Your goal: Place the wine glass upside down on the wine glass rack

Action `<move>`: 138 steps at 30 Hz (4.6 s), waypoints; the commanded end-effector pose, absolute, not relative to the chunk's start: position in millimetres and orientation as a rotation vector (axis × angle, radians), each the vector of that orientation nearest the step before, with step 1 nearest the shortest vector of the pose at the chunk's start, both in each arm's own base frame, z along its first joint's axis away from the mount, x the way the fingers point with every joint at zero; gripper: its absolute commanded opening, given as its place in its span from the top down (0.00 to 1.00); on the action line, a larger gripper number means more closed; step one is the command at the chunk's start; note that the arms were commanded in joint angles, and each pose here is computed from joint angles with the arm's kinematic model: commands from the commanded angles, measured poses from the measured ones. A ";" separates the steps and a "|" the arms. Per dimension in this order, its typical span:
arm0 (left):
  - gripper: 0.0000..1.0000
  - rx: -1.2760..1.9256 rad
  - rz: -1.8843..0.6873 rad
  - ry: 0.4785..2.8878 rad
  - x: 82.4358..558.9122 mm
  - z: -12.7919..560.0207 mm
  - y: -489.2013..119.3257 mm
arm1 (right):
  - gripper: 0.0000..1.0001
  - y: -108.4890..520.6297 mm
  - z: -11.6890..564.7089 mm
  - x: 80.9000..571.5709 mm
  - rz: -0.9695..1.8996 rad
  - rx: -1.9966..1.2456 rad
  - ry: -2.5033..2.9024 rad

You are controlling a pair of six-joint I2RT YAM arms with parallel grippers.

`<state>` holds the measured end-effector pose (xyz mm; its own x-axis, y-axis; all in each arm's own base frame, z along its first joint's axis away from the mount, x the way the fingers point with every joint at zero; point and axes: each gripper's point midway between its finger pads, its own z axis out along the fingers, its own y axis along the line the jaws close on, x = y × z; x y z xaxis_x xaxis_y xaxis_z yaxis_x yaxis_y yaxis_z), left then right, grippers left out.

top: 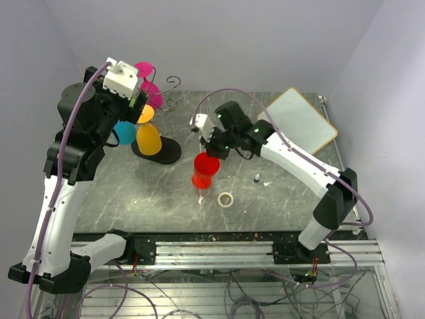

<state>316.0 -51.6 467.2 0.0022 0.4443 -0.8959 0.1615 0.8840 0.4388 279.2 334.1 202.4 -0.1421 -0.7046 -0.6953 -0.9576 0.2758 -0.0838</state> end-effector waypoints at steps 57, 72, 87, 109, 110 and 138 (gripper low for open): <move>0.93 0.331 -1.141 1.680 344.1 436.5 -240.0 | 0.82 239.6 496.0 339.9 0.809 -0.784 1.361; 0.93 0.328 -0.843 1.598 352.1 464.9 -193.0 | 0.15 204.4 492.0 331.6 0.513 -0.848 1.374; 0.93 0.493 -0.356 1.502 364.9 500.9 -166.3 | 0.14 171.8 379.6 314.3 0.267 -1.081 1.498; 0.93 1.010 0.484 1.451 385.8 431.0 -199.0 | 0.14 124.8 266.5 336.6 0.329 -0.888 1.699; 0.93 1.031 0.506 1.457 387.2 425.1 -200.0 | 0.14 123.5 267.5 335.8 0.328 -0.884 1.695; 0.93 1.113 0.734 1.576 394.9 383.5 -167.6 | 0.14 124.3 262.2 331.1 0.353 -0.900 1.699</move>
<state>396.0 -180.9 367.7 -0.0075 0.9281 -0.3723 0.3383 0.3527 0.8724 332.9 125.3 257.1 -0.1033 -0.3923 -0.9140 -0.7212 0.6624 -0.2028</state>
